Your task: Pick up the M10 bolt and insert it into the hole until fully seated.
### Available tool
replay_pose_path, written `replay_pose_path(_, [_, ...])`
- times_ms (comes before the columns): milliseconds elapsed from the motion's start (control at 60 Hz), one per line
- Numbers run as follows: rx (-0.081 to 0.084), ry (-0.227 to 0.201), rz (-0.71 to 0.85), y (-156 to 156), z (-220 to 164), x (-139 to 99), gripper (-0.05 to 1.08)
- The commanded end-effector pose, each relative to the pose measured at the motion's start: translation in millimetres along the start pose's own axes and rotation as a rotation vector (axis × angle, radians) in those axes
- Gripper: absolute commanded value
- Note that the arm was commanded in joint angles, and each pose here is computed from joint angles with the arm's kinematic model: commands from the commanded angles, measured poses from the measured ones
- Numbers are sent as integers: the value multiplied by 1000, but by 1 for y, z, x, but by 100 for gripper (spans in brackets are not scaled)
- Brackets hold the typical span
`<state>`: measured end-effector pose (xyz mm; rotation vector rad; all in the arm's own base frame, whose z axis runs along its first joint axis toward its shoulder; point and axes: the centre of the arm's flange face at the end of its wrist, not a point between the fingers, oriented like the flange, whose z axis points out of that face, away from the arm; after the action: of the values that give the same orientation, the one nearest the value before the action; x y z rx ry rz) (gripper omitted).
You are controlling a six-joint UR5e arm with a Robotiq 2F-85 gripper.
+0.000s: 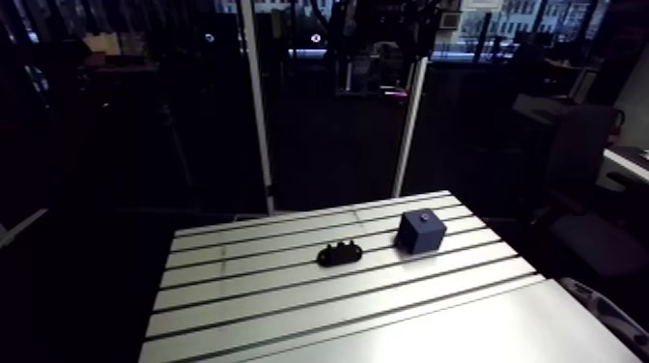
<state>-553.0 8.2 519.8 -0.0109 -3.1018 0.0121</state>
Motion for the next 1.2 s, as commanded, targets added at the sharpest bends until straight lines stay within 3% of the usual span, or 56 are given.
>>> replay_pose_path(17, [-14,86,-66,-68,-39,-21,1])
replay_pose_path(167, [-33,91,-73,-69,-45,-19,1])
replay_pose_path(267, [-36,87,-73,-69,-49,-19,1])
replay_pose_path(350, [-51,55,-72,-67,-47,-20,1])
replay_pose_path(500, [-61,-3,-72,-65,-36,-18,1])
replay_pose_path(667, [-78,-12,-74,-62,-35,-16,1])
replay_pose_path(1200, [-64,-17,-68,-62,-21,-11,1])
